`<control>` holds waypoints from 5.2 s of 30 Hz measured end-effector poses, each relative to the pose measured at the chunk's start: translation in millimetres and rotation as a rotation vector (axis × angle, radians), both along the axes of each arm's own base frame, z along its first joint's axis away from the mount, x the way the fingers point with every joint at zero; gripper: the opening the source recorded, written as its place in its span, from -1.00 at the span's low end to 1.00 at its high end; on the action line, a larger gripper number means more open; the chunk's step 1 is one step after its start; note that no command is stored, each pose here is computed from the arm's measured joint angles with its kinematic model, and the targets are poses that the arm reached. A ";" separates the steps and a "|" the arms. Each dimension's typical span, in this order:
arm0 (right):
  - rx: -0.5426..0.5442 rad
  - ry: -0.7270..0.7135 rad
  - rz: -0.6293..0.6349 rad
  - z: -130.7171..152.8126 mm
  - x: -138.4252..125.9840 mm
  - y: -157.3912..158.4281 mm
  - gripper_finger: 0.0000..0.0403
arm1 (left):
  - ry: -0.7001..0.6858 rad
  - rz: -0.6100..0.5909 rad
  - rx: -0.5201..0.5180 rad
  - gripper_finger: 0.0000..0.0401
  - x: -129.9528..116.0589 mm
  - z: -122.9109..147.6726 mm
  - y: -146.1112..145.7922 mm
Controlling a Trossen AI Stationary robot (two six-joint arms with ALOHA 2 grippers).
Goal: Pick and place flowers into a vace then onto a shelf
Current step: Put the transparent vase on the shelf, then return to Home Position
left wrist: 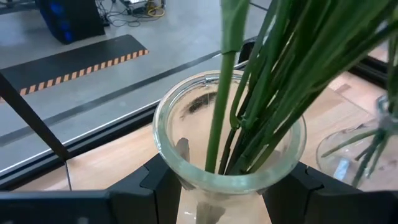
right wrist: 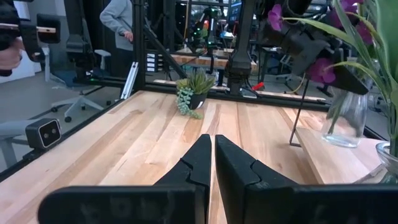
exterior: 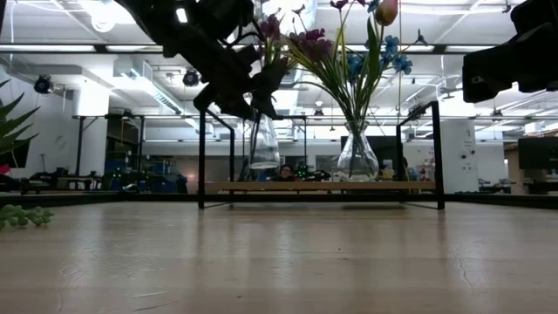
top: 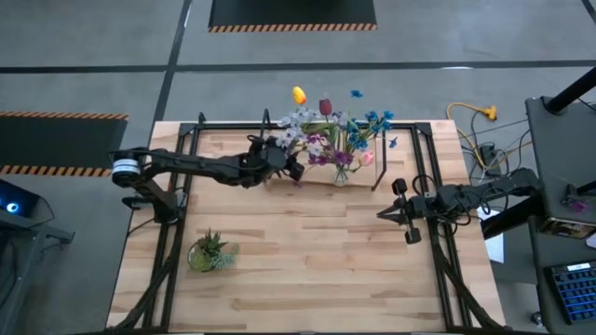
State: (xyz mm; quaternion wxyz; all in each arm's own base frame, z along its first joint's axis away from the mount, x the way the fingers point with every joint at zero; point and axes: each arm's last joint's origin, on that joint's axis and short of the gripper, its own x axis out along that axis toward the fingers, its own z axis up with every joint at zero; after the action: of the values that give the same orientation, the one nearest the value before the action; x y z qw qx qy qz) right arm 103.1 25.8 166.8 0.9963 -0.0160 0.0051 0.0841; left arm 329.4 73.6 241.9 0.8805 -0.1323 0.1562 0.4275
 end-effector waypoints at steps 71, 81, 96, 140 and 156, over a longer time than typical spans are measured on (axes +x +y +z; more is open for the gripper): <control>-0.005 0.028 0.000 -2.6 0.7 0.2 -0.94 | 0.092 0.198 0.055 0.14 -11.0 -28.4 -21.9; -0.005 0.028 0.000 -2.6 0.7 0.2 -0.94 | 0.099 0.187 0.067 0.21 -14.8 -21.1 -22.7; -0.005 0.029 0.000 -2.8 0.7 0.2 -0.94 | 0.029 0.128 0.064 0.21 -25.5 4.0 -40.9; 0.014 0.030 0.001 -2.6 0.7 0.2 -0.94 | -0.393 -0.980 0.250 -0.17 -137.0 18.1 -119.1; 0.027 0.031 -0.018 -2.5 0.8 -0.3 -0.94 | -0.454 -0.896 0.411 -0.98 -194.3 -28.3 -89.7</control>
State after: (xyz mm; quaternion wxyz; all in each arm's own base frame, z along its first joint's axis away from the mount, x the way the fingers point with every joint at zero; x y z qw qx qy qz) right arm 103.9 25.6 164.3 0.9970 -0.0013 0.0196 0.0755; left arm 135.1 -16.1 213.7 0.9959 0.0331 -0.0834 -0.0071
